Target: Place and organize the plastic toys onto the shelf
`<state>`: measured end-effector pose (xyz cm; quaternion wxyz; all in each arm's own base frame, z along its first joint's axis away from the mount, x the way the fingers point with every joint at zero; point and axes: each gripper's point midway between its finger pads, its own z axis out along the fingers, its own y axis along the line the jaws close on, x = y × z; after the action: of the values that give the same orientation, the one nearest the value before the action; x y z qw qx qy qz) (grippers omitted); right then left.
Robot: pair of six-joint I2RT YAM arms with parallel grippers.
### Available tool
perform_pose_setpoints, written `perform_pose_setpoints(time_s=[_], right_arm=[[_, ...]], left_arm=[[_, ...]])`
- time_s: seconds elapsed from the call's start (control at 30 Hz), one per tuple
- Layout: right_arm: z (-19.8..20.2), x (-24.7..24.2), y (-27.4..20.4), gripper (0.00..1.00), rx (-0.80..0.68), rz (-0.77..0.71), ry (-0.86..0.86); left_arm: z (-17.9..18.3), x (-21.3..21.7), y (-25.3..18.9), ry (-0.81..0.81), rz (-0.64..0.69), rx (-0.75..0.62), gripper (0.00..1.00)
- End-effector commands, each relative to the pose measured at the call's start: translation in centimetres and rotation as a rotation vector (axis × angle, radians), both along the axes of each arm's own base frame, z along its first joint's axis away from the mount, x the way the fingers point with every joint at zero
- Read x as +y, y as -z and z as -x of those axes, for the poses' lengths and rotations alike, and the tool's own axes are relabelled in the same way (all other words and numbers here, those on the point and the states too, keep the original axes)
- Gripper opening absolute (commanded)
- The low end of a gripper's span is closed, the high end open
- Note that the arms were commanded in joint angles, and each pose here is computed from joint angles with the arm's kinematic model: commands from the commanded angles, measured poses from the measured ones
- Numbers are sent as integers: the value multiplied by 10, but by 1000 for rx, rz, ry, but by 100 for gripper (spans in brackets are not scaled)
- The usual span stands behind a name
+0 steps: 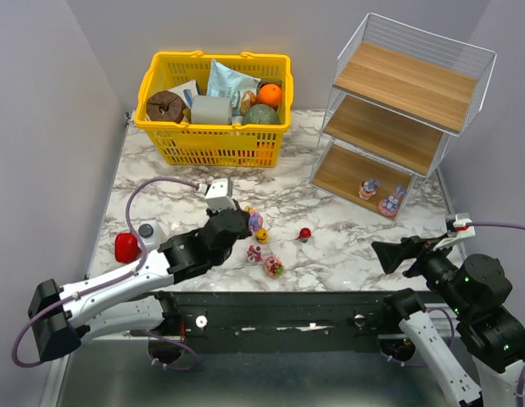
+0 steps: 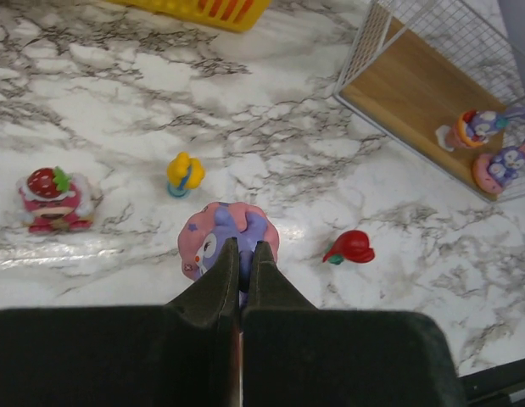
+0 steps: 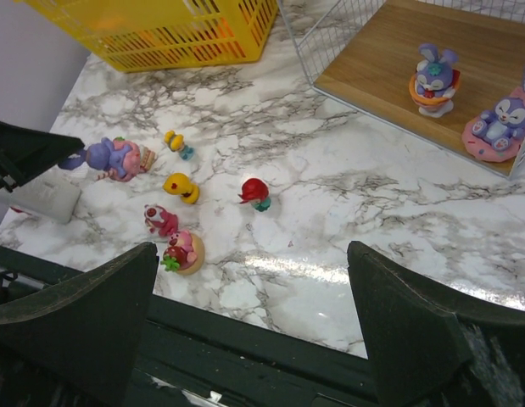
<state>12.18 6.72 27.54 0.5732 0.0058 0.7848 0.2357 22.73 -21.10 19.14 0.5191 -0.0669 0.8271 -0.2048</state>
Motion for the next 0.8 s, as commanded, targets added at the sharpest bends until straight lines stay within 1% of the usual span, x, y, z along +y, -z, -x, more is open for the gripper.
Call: perform_pose_setpoints(time_s=[0.0,0.03,0.13,0.17,0.2,0.27,0.3,0.33,0.37,0.4,0.47,0.5,0.53,0.6,0.63,0.67,0.7,0.77], right_arm=[[4,-6,-7,100,-30,-1,23],[2,-10,-6,99,-28,2,47],[2,-11,-5,99,-22,-4,57],[2,-11,-5,99,-21,-3,56],[2,-11,-6,99,-22,-5,59],[3,-11,-6,99,-20,-6,58],[4,-11,-6,99,-20,-7,57],[4,-11,-6,99,-19,-7,57],[4,-12,-6,99,-20,-7,58],[5,-12,-6,99,-20,-7,58],[6,-13,-6,99,-21,-9,60],[7,-13,-7,99,-23,-10,61],[9,-13,-8,99,-25,-11,58],[10,-13,-9,99,-24,-12,59],[10,-13,-9,99,-24,-14,58],[11,-13,-11,99,-26,-15,56],[12,-14,-11,99,-26,-12,55],[13,-14,-12,99,-25,-10,54]], left_arm=[[-20,-44,-25,8,108,-28,0],[-23,-51,-26,-5,139,-19,0],[-40,-75,-28,-53,201,-15,0],[-45,-83,-33,-65,240,-19,0],[-53,-95,-33,-79,246,-8,0],[-62,-106,-34,-122,281,12,0],[-70,-122,-39,-137,296,30,0],[-75,-126,-39,-155,286,40,0],[-76,-129,-31,-167,248,70,0],[-85,-146,-33,-195,285,100,0],[-89,-154,-21,-225,251,141,0],[-96,-168,-17,-247,273,164,0],[-100,-172,-13,-261,271,171,0],[-105,-178,10,-303,245,205,0],[-109,-186,8,-317,284,213,0],[-111,-190,11,-324,292,220,0],[-115,-193,26,-348,282,231,0],[-121,-203,24,-372,324,233,0]])
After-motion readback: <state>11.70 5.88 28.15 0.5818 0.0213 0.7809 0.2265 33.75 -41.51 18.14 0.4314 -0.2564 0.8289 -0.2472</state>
